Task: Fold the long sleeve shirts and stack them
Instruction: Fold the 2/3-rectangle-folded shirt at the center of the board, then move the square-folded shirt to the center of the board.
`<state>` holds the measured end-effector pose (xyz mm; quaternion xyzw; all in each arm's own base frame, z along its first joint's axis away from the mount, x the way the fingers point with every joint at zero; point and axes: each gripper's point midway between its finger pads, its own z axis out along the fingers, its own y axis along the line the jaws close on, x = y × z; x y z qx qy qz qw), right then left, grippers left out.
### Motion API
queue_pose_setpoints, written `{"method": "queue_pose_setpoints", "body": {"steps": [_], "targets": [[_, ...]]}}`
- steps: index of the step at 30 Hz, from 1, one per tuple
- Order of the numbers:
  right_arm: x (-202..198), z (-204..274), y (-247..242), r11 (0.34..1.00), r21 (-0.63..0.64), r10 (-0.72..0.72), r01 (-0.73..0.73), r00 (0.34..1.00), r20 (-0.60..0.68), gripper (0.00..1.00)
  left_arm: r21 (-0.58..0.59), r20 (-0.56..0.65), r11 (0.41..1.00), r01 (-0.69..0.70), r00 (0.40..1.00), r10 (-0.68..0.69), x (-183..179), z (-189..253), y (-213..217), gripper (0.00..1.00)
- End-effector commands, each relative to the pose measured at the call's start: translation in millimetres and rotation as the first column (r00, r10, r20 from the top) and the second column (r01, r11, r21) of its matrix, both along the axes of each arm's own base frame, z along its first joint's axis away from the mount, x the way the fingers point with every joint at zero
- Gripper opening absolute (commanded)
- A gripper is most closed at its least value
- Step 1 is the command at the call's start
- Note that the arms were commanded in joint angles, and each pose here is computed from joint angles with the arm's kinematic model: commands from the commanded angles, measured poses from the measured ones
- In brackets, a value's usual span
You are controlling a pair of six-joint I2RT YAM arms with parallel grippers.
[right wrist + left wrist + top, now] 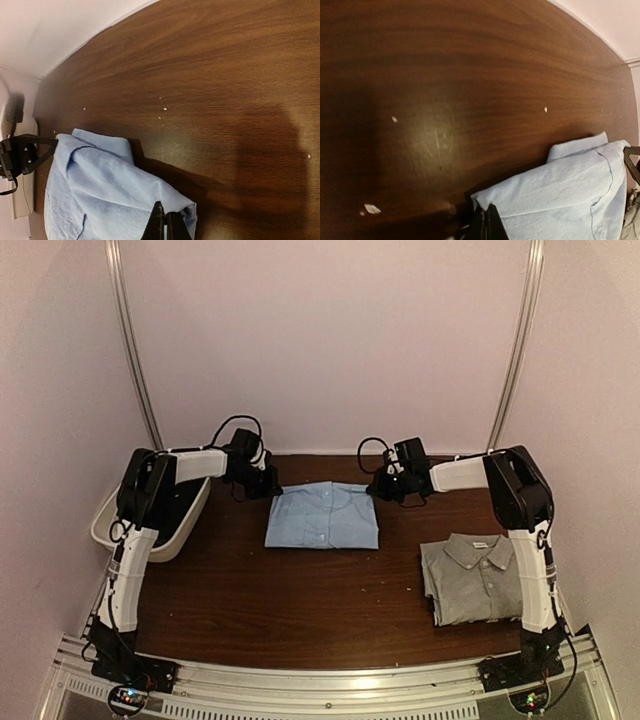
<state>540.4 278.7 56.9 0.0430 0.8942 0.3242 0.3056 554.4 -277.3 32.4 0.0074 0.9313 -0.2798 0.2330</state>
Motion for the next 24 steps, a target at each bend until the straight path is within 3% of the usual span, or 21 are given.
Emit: {"method": "queue_pose_setpoints", "body": {"steps": [1,8,16,20,24], "targets": [[5.5,8.0,4.8,0.999,0.008,0.052,-0.052,0.999,0.014,0.0,-0.025,0.013,1.0,-0.002,1.0,0.002,1.0,8.1,2.4,0.0],[-52.7,-14.9,-22.7,0.998,-0.061,0.02,-0.024,0.998,-0.063,0.0,-0.072,-0.01,0.997,0.005,1.0,-0.005,-55.9,8.9,5.5,0.0],[-128.2,13.9,-31.6,0.996,-0.091,0.021,-0.023,1.0,-0.021,0.0,-0.073,0.05,0.997,-0.017,0.999,0.02,-121.0,55.8,15.6,0.0],[-146.8,29.3,-25.9,0.995,-0.096,0.025,-0.024,1.0,0.005,0.0,-0.049,0.033,0.998,-0.045,0.998,0.047,-146.2,54.4,32.4,0.0],[-143.6,44.2,-21.3,0.995,-0.093,0.022,-0.018,0.999,0.044,0.0,0.053,0.012,0.993,-0.109,0.994,0.108,-151.8,33.0,55.1,0.0]]}}
